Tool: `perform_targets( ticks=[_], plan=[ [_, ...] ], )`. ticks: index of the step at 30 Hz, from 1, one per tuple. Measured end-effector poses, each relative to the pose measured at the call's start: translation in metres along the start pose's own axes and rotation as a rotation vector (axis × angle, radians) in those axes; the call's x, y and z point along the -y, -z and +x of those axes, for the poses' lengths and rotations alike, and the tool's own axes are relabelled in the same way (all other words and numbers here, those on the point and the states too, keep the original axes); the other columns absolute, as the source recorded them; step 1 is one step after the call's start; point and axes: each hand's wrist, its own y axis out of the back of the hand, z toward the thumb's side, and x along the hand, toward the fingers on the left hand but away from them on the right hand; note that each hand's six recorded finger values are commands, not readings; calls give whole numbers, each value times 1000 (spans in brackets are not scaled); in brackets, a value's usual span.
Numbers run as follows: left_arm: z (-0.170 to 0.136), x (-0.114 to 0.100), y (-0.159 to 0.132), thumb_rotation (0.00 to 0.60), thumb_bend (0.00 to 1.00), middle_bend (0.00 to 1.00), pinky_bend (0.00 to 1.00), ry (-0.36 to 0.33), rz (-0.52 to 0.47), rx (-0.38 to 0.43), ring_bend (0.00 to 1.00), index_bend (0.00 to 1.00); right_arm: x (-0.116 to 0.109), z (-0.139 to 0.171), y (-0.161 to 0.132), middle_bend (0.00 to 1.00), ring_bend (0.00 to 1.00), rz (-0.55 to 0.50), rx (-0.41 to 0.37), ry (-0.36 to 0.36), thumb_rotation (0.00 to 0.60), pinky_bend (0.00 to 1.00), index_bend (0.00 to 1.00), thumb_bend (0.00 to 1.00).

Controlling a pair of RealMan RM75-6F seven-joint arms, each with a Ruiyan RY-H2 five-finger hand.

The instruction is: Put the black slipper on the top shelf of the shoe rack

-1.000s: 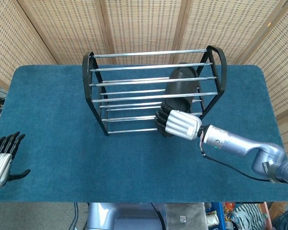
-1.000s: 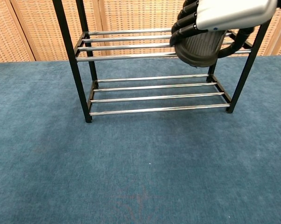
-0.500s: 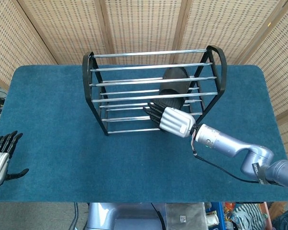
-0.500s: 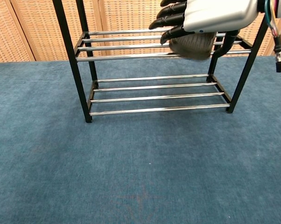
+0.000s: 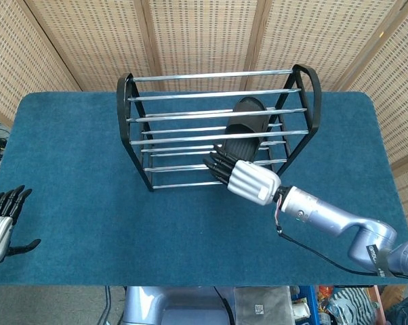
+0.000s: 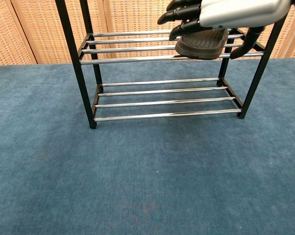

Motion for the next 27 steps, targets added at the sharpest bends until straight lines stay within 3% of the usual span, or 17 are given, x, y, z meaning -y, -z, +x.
perform_targets(
  ticks=[6, 10, 15, 17, 23, 27],
  plan=[
    [-3, -2, -1, 600, 163, 0, 0, -8, -3, 8, 0, 0, -7, 33, -4, 0, 0, -32, 40, 69, 600, 0, 122, 191],
    [-6, -4, -4, 600, 163, 0, 0, -19, -2, 22, 0, 0, -2, 65, -7, 0, 0, -111, 104, 106, 600, 0, 122, 187],
    [-13, -4, -10, 600, 163, 0, 0, -33, 11, 42, 0, 0, 33, 122, -11, 0, 0, -344, 286, 106, 600, 0, 62, 106],
    [-15, -4, -11, 600, 163, 0, 0, -37, 16, 46, 0, 0, 51, 146, -17, 0, 0, -451, 369, 87, 600, 0, 10, 26],
    [-18, -3, -16, 600, 163, 0, 0, -56, 37, 52, 0, 0, 100, 213, -40, 0, 0, -710, 639, -56, 600, 0, 0, 0],
    [-20, -1, -19, 600, 163, 0, 0, -68, 56, 52, 0, 0, 110, 259, -70, 0, 0, -887, 852, -151, 600, 0, 0, 0]
  ],
)
